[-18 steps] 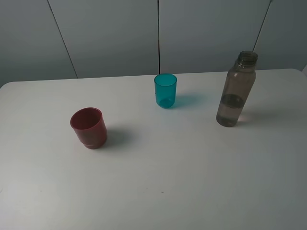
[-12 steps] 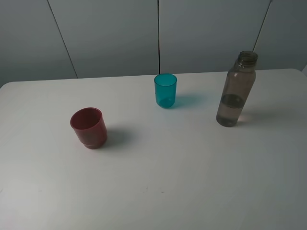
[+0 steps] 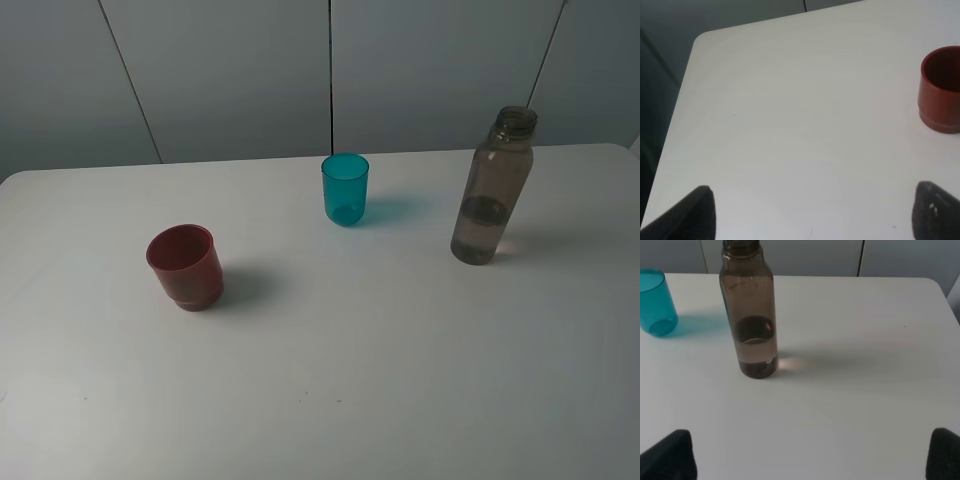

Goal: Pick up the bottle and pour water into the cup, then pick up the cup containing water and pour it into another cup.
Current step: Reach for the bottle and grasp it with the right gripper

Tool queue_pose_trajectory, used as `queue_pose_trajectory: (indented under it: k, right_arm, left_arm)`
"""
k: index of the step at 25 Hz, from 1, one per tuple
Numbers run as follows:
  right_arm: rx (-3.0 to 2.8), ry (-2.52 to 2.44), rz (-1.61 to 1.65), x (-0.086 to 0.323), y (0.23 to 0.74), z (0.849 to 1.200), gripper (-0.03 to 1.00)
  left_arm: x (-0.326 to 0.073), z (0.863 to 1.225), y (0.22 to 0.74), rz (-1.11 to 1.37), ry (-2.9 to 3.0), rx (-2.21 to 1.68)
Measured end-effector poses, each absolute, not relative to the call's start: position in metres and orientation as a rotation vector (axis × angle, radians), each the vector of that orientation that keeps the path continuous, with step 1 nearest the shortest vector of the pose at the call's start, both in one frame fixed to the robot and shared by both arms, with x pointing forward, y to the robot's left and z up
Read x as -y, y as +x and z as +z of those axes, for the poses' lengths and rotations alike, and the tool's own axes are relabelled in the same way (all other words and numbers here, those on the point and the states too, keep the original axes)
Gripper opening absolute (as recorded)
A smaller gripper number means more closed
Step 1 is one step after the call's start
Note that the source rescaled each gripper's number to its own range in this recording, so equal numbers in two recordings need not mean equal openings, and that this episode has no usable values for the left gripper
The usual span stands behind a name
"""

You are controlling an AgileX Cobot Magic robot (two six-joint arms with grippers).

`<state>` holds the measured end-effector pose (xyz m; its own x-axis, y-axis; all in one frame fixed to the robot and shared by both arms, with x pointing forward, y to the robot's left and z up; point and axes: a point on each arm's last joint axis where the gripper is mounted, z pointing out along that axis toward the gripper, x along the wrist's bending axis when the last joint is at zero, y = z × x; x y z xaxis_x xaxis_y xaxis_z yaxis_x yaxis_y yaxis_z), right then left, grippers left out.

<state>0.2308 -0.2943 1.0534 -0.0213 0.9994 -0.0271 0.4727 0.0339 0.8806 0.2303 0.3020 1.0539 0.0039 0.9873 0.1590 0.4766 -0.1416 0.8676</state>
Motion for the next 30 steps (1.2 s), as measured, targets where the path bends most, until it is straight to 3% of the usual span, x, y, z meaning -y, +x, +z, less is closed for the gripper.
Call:
queue_pose_trajectory:
  k: [26, 30]
  right_arm:
    - [-1.591, 1.530, 0.938, 0.293, 0.231, 1.054, 1.00]
    - [-1.524, 1.471, 0.989, 0.294, 0.234, 1.068, 1.00]
  left_arm:
    - [-0.302, 1.054, 0.230, 1.077, 1.677, -1.518]
    - [-0.302, 1.054, 0.230, 1.077, 1.677, -1.518]
